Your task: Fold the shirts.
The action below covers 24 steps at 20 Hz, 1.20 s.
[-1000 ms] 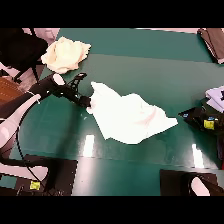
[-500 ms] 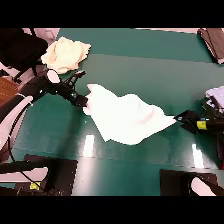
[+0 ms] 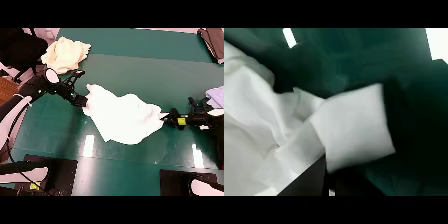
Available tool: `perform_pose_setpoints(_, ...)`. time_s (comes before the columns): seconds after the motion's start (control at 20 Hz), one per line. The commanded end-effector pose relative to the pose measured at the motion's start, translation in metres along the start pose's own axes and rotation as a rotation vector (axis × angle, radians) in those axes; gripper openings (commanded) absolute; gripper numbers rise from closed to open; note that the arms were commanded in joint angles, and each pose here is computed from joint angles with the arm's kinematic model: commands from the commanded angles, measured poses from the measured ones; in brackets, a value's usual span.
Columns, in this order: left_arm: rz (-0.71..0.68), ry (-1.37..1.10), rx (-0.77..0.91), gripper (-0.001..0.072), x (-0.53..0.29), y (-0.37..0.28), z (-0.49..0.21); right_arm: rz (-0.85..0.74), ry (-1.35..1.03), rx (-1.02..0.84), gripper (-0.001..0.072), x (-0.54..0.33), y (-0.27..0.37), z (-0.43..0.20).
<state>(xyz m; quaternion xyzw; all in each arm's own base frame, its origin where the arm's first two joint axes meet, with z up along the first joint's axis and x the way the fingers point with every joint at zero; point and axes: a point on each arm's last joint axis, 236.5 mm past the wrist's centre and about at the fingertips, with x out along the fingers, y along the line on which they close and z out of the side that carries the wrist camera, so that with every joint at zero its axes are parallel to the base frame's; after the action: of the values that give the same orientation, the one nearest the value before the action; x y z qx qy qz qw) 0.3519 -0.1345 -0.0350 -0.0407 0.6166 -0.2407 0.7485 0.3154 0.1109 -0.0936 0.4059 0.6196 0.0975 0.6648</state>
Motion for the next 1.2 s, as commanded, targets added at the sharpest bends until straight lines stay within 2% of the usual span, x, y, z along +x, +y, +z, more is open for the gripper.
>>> perform_pose_setpoints(0.0, 0.029, -0.012, -0.008, 0.0023, -0.005, 0.005, 0.006, 0.101, -0.132, -0.077, 0.0018, -0.007, 0.045, 0.022)
perform_pose_setpoints(0.1, 0.104, -0.056, -0.009, 0.0023, -0.028, 0.014, 0.023, 0.141, -0.238, -0.167, 0.0017, -0.046, 0.080, 0.031)
perform_pose_setpoints(0.25, 0.232, -0.252, 0.006, 0.0023, -0.105, 0.016, 0.073, 0.189, -0.467, -0.294, 0.0016, -0.128, 0.133, 0.039)
perform_pose_setpoints(0.45, 0.274, -0.518, 0.079, 0.0021, -0.222, -0.024, 0.110, 0.230, -0.698, -0.490, 0.0016, -0.229, 0.202, 0.022)
perform_pose_setpoints(0.75, 0.343, -0.651, 0.160, 0.0022, -0.341, -0.070, 0.068, 0.215, -1.004, -0.696, 0.0016, -0.358, 0.259, -0.047)
perform_pose_setpoints(0.95, 0.344, -0.869, 0.221, 0.0022, -0.436, -0.121, 0.022, 0.180, -1.217, -0.852, 0.0016, -0.443, 0.284, -0.125)
perform_pose_setpoints(1.05, 0.295, -0.945, 0.276, 0.0022, -0.467, -0.154, -0.003, 0.130, -1.234, -0.876, 0.0016, -0.463, 0.285, -0.150)
perform_pose_setpoints(1.15, 0.226, -0.901, 0.317, 0.0022, -0.465, -0.175, -0.025, 0.100, -1.184, -0.896, 0.0015, -0.467, 0.287, -0.167)
